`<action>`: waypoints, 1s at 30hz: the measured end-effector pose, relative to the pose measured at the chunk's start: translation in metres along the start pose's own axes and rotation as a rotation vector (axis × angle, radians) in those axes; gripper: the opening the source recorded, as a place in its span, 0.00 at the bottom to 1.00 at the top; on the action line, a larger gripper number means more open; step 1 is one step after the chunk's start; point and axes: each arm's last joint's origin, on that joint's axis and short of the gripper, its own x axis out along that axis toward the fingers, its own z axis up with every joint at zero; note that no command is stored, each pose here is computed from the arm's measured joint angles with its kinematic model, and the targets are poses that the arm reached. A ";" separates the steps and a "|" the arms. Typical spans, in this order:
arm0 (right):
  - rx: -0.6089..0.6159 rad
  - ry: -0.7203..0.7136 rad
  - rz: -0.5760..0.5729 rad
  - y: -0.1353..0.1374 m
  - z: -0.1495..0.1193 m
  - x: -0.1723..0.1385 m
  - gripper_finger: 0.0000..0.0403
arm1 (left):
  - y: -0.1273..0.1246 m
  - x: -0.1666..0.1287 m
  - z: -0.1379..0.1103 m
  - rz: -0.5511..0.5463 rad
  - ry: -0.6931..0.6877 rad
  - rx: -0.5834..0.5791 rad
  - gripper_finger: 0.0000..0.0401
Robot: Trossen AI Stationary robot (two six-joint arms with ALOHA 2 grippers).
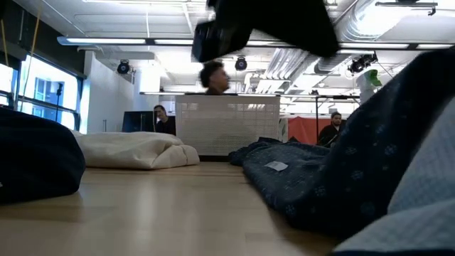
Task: Fold laundry
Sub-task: Fold the navy blue polo shirt
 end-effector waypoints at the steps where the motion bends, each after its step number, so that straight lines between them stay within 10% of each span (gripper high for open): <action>1: -0.014 -0.002 0.012 0.002 0.000 -0.003 0.01 | 0.003 0.004 -0.002 0.004 0.002 -0.012 0.00; 11: -0.062 0.114 0.158 0.017 -0.026 -0.034 0.00 | 0.017 0.016 -0.009 0.013 0.031 -0.039 0.03; 19: -0.056 -0.128 0.087 0.014 -0.024 -0.049 0.01 | 0.013 0.016 -0.004 -0.031 -0.016 -0.031 0.10; 30: -0.473 -0.124 -0.051 0.016 -0.004 0.025 0.40 | 0.018 0.017 0.001 -0.044 -0.004 -0.044 0.12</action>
